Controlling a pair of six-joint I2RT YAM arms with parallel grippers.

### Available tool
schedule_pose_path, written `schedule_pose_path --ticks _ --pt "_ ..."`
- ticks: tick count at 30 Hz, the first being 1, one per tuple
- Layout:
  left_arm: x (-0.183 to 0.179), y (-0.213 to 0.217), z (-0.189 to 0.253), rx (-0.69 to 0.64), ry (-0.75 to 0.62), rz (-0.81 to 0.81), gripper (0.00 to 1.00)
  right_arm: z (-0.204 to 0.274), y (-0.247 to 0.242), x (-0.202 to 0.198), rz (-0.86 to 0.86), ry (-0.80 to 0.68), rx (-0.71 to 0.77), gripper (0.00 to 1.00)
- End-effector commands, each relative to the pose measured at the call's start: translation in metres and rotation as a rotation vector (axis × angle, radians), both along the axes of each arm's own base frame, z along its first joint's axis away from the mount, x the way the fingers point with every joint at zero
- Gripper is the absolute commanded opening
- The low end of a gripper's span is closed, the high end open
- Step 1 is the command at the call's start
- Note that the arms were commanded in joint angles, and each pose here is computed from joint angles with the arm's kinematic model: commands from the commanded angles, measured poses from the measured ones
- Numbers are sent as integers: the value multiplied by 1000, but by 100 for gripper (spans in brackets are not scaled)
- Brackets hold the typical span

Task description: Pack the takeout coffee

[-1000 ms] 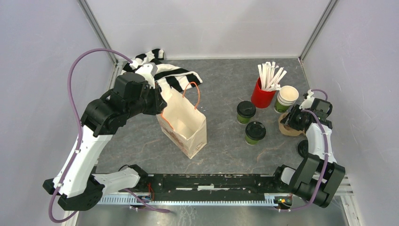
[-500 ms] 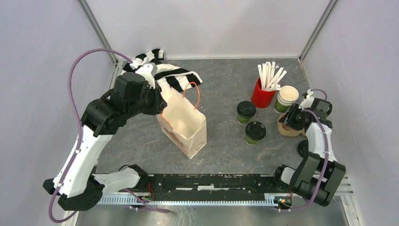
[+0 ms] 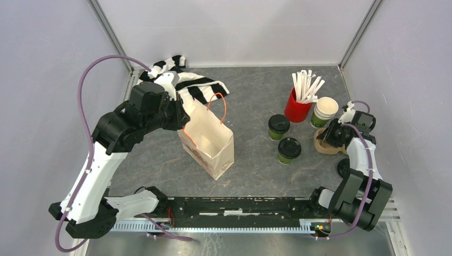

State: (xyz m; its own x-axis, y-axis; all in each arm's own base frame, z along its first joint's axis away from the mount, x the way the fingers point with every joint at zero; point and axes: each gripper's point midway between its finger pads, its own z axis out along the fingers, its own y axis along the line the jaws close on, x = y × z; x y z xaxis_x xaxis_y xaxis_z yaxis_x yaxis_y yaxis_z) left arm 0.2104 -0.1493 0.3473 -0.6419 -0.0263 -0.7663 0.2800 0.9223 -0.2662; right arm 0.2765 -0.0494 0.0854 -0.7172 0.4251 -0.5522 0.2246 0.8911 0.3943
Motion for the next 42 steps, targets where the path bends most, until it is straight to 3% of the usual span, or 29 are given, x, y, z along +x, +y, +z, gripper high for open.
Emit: schedule_pose_path --ticks 1,6,29,33,34,42 --pt "5 -6 6 -3 -42 -34 18 8 -7 7 2 -36 -35 9" --pt "5 -7 6 -5 -41 -38 18 20 -8 8 -13 -45 -36 0" --pt "7 -12 4 -11 -29 -56 18 59 -19 3 -69 -33 -228 0" --pt "6 -13 6 -10 -33 -58 18 44 -18 5 -44 -34 -226 40" --pt "6 -12 5 -9 -33 -59 18 41 -18 6 -31 -28 -220 44" --pt "6 -8 8 13 -49 -46 18 15 -13 8 -3 -14 -94 50"
